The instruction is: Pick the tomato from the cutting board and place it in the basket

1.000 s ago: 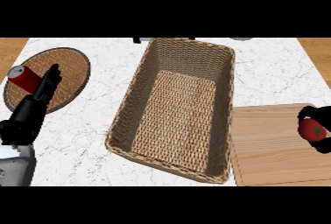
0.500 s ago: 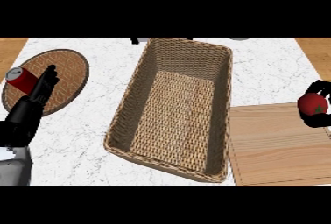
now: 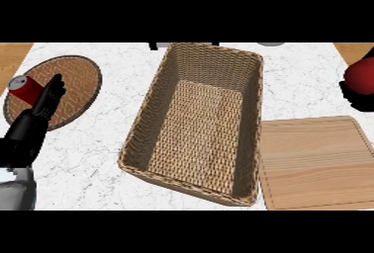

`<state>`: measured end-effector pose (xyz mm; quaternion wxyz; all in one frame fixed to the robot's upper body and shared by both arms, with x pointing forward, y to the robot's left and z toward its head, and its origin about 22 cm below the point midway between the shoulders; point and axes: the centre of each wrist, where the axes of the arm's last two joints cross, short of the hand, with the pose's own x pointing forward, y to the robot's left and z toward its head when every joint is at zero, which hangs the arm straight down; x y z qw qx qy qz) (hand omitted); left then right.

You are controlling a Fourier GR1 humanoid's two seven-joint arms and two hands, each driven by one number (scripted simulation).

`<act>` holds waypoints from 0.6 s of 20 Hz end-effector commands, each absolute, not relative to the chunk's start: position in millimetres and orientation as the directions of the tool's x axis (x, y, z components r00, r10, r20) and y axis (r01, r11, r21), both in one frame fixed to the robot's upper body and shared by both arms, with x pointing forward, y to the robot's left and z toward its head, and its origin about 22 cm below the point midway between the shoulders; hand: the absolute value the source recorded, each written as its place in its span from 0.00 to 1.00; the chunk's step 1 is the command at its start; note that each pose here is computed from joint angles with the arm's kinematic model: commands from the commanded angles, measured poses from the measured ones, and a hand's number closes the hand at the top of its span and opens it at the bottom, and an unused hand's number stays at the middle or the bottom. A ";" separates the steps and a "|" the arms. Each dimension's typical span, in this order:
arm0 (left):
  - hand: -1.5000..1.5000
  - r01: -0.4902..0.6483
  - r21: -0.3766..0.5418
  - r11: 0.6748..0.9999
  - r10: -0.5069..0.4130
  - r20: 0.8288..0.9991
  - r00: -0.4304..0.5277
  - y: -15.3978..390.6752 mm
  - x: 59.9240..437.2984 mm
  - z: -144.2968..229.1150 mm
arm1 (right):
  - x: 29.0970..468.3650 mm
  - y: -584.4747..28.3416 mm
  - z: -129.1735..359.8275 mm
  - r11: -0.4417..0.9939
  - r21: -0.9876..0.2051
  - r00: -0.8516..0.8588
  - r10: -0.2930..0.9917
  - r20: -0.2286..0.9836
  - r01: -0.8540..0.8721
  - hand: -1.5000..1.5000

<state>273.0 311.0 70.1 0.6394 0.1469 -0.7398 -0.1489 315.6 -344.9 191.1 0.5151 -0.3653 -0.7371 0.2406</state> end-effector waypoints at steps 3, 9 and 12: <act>0.50 0.003 0.420 0.908 -0.415 0.897 -0.151 300.7 286.5 82.9 | 282.4 -285.5 275.4 0.687 -0.690 -0.313 0.723 0.616 0.228 1.00; 0.50 0.010 0.407 0.913 -0.400 0.902 -0.162 304.0 282.7 71.0 | 266.4 -217.3 328.7 0.668 -0.728 -0.270 0.737 0.620 0.152 1.00; 0.50 0.018 0.411 0.912 -0.403 0.901 -0.163 304.4 284.6 73.1 | 269.7 -183.0 340.6 0.685 -0.721 -0.252 0.720 0.647 0.107 1.00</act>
